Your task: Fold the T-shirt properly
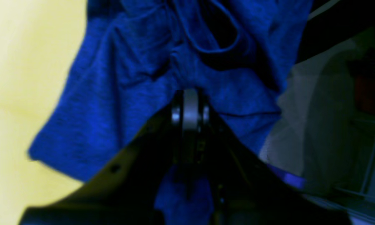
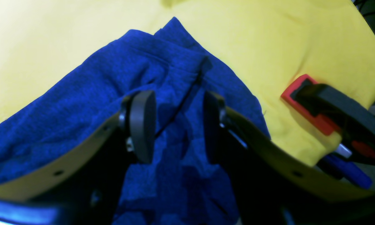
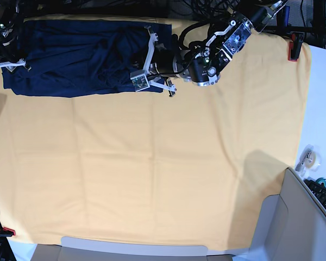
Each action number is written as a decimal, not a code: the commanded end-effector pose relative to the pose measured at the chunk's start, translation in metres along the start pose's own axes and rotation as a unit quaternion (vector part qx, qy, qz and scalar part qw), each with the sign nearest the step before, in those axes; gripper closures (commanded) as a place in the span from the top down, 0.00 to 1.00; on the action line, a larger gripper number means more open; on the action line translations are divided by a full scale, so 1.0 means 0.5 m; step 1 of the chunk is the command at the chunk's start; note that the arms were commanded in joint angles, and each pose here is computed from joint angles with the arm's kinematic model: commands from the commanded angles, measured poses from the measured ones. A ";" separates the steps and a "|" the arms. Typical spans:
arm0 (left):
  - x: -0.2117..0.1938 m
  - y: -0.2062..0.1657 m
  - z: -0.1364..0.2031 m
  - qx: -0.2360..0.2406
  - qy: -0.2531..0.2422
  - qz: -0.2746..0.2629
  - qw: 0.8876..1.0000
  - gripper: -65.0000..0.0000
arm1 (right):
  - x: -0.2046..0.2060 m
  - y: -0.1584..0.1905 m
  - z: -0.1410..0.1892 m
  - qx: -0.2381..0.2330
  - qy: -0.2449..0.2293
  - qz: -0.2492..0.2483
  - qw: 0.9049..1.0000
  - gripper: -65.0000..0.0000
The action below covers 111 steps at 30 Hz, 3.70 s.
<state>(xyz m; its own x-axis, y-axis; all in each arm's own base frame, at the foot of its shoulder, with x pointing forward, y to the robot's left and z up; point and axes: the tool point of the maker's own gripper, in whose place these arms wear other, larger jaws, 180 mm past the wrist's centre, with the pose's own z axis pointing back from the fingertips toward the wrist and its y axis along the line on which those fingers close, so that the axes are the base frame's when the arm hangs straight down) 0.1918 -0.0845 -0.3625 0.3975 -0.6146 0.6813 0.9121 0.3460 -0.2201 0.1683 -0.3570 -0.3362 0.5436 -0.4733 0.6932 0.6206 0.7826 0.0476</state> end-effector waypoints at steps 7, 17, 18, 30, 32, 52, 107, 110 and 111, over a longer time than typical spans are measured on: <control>0.029 0.018 0.002 0.032 -0.020 -0.026 0.999 0.00 | 0.026 -0.001 0.007 -0.002 -0.023 0.008 1.000 0.38; 0.063 -0.093 -0.046 -0.026 -0.031 -0.047 0.998 0.00 | 0.026 0.000 0.007 -0.001 -0.023 0.009 1.000 0.38; 0.072 -0.104 -0.050 -0.032 -0.036 -0.050 0.998 0.00 | 0.026 0.000 0.007 -0.001 -0.023 0.009 1.000 0.38; 0.139 -0.142 -0.051 -0.054 -0.100 -0.062 0.992 0.00 | 0.026 0.000 0.007 -0.001 -0.023 0.009 1.000 0.38; 0.137 -0.138 -0.051 -0.052 -0.097 -0.063 0.992 0.00 | 0.027 -0.001 0.007 -0.001 -0.023 0.009 1.000 0.38; 0.046 -0.003 -0.059 0.006 -0.050 -0.027 0.998 0.00 | 0.027 0.000 0.007 -0.001 -0.023 0.008 1.000 0.38; 0.054 0.178 0.158 0.183 -0.183 0.085 0.962 0.26 | 0.076 -0.211 -0.093 0.073 0.087 0.123 0.986 0.59; 0.055 0.175 0.155 0.181 -0.183 0.085 0.963 0.25 | 0.075 -0.175 -0.116 0.119 0.098 0.114 0.982 0.59; 0.056 0.174 0.153 0.180 -0.183 0.086 0.963 0.25 | 0.078 -0.156 -0.117 0.138 0.096 0.116 0.979 0.59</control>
<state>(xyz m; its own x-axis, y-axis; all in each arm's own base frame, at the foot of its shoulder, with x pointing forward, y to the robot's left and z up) 0.2683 -0.0134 -0.3249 0.4602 -0.2874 0.8400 0.7061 0.6921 -0.1500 0.1635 -0.4540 -0.3702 0.7815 -0.3458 0.5194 0.3280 0.9358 0.1294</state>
